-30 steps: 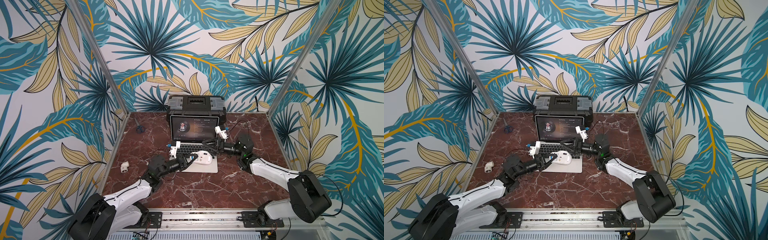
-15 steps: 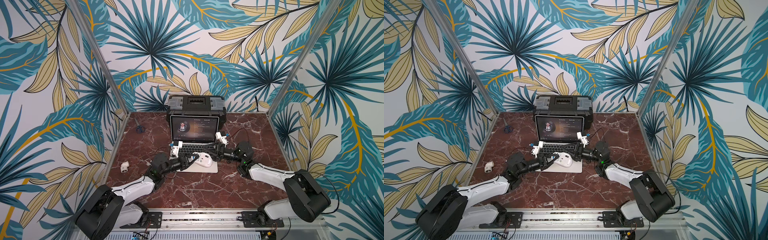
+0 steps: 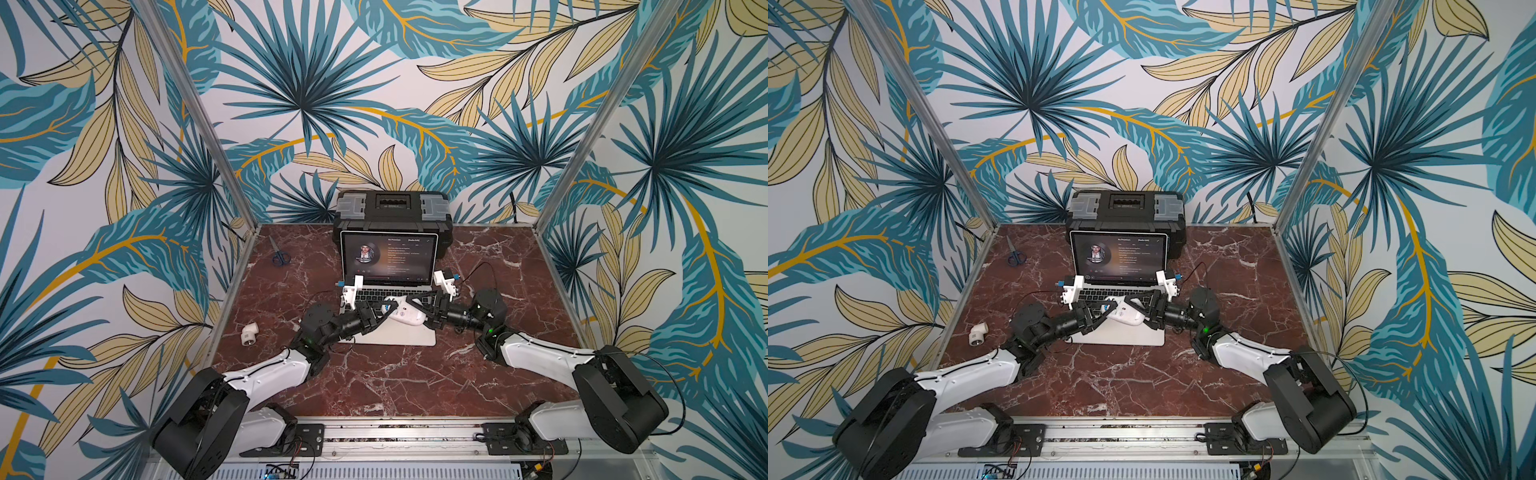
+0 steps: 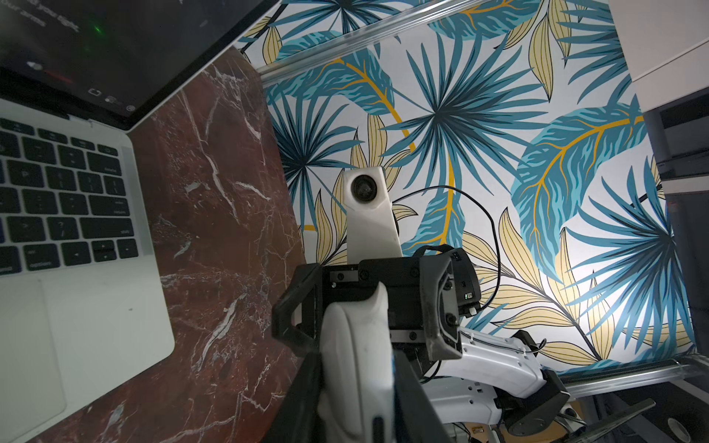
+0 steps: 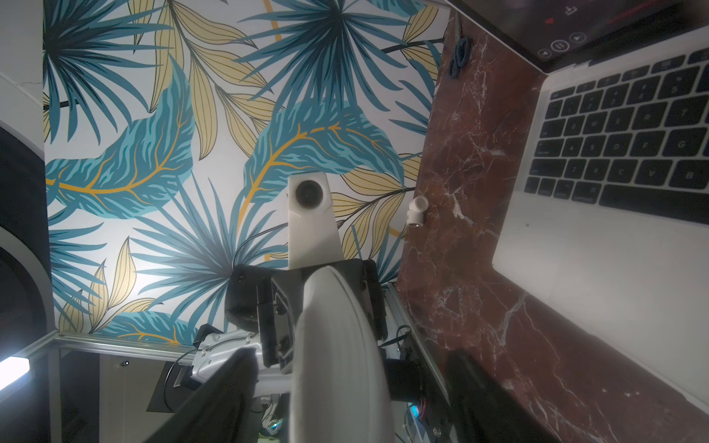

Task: Remove the wireless mouse receiver from the laptop
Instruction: Place the mouse at the center of the board.

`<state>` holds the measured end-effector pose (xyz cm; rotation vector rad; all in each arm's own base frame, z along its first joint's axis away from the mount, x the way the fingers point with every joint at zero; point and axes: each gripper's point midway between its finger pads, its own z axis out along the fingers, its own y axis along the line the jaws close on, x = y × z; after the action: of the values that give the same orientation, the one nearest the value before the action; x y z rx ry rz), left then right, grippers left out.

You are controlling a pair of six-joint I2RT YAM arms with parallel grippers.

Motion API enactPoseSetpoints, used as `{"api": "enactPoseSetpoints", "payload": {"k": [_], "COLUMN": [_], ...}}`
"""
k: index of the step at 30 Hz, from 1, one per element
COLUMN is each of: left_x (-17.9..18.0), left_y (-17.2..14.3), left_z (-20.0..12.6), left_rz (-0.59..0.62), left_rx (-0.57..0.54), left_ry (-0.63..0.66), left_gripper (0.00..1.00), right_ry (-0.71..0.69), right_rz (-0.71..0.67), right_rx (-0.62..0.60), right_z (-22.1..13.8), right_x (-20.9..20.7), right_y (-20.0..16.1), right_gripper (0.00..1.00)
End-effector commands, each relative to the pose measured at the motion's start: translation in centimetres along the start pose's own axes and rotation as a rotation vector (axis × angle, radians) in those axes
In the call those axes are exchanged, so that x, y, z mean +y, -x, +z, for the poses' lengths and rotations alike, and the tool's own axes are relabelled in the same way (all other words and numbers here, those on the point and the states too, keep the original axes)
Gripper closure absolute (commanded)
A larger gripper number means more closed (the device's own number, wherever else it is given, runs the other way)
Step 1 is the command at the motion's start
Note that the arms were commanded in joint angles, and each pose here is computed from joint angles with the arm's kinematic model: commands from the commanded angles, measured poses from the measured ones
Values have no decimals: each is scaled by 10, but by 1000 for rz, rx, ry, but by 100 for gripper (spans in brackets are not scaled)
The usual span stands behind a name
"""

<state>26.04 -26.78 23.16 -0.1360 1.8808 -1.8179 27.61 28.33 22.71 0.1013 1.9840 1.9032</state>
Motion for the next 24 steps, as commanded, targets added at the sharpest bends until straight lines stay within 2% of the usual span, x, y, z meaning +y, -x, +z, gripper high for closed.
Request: {"api": "enactPoseSetpoints", "payload": {"k": [1,9,13,16,20,24], "left_x": [-27,-13,-14,-12,-12,-12], "left_y": [14,14,14,13,12,13], "left_z": [5,7,6,5,4,3], "left_rz": [65,34,29,33,37,38], "left_rx": [-30,-41,-44,-43,-44,-46], "left_ry": [-75,-63,-73,-64,-61,-61], "left_gripper": [100,100,100,100,100,100], "right_ry": [17,32,52,66,71,83], "right_rz": [-4,1,-1,5,15,5], "right_rx": [-13,0,-37,-95,-158,-150], "right_z": [-3,-1,0,-2,-4,-1], "right_x": [4,3,7,9,10,12], "right_y": [-3,-9,-2,7,16,17], "right_gripper": [25,40,41,34,33,46]}}
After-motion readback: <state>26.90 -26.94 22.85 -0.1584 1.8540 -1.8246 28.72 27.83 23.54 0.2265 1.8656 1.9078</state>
